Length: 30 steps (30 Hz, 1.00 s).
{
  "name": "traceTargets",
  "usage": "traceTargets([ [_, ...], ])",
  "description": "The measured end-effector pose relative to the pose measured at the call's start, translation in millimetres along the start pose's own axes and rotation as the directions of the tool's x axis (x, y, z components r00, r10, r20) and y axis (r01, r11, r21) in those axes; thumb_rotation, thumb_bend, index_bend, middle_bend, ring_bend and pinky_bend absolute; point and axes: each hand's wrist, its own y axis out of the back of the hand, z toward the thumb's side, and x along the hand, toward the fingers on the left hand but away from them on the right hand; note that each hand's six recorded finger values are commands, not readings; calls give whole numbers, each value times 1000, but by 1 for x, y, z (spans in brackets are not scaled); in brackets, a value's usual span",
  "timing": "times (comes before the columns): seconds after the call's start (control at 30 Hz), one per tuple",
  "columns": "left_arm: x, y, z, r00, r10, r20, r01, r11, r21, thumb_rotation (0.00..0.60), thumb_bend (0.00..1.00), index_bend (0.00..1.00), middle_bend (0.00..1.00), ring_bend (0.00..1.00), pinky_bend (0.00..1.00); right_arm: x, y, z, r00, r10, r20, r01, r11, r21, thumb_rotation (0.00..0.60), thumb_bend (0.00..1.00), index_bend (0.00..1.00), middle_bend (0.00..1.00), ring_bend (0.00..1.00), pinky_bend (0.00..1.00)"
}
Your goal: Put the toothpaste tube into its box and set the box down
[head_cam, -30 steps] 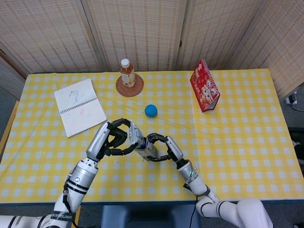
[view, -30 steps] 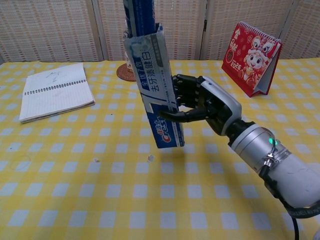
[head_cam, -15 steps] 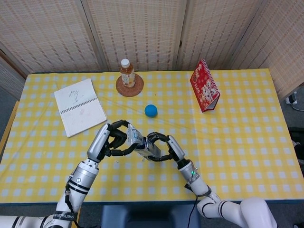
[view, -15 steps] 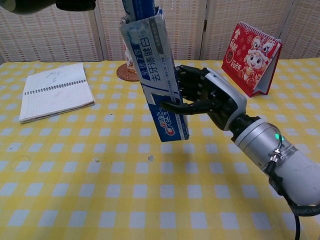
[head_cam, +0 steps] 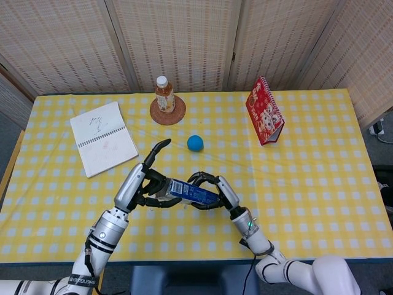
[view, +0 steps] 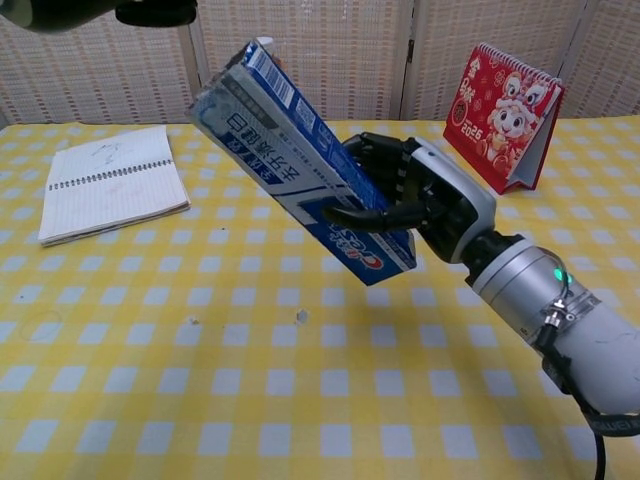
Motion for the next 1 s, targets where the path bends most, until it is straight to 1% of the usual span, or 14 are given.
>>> traceTargets([
  [0.2,-1,4,0,1000,11,22,-13,998,58,600,137,0,1000,1000,1000,4,4,2,1000,-1,-6,1,1000,16,600,206,549,405,414,423],
  [0.37,-3,14,-4,998,42,47,-49,986,156,600,145,0,999,996,1000,9,12,4,1000,-8,-12,9,999,49,600,207,549,405,413,423],
  [0.4,-4,16,-5,997,51,53,-59,982,179,600,146,0,984,978,1000,10,14,5,1000,-10,-14,11,998,59,600,207,549,405,414,423],
  [0.47,-6,23,-9,995,70,65,-84,966,246,600,147,4,905,902,987,13,19,6,1000,-12,-17,13,996,86,600,207,549,405,414,423],
  [0.5,-8,27,-11,995,78,69,-94,956,279,600,147,26,839,841,953,14,22,7,1000,-13,-17,15,995,100,600,207,549,405,413,423],
  [0.53,-10,32,-15,994,87,71,-106,939,328,600,147,69,758,756,885,16,24,8,1000,-14,-19,16,993,115,600,207,549,405,413,423],
  [0.57,-12,37,-19,993,93,69,-112,924,365,600,147,97,710,702,837,18,27,9,1000,-14,-20,17,990,138,600,207,549,405,413,423],
  [0.6,-15,41,-23,993,97,65,-115,908,403,600,147,132,638,622,767,20,30,10,1000,-15,-20,18,987,158,600,207,549,405,412,423],
  [0.63,-18,48,-30,993,103,56,-117,884,452,600,147,155,571,548,701,23,33,11,1000,-16,-20,20,984,179,600,207,549,405,412,423],
  [0.73,-28,61,-49,994,106,18,-98,830,549,600,148,186,430,387,495,31,45,14,1000,-18,-13,21,966,257,600,207,549,405,412,423],
  [0.8,-35,68,-62,995,97,-16,-68,799,597,600,146,188,379,329,407,37,54,16,1000,-19,-4,20,950,312,600,207,549,405,412,424],
  [0.83,-41,73,-71,995,92,-42,-46,779,625,600,145,188,364,308,380,40,58,17,1000,-20,1,18,943,333,600,207,549,405,413,424],
  [0.87,-46,77,-78,994,89,-59,-31,767,641,600,145,188,359,296,365,45,64,19,1000,-22,9,17,932,362,600,207,549,405,413,423],
  [1.0,-61,92,-99,991,101,-89,-13,731,683,600,143,183,332,230,265,60,82,21,998,-41,42,19,898,439,600,207,549,405,412,423],
])
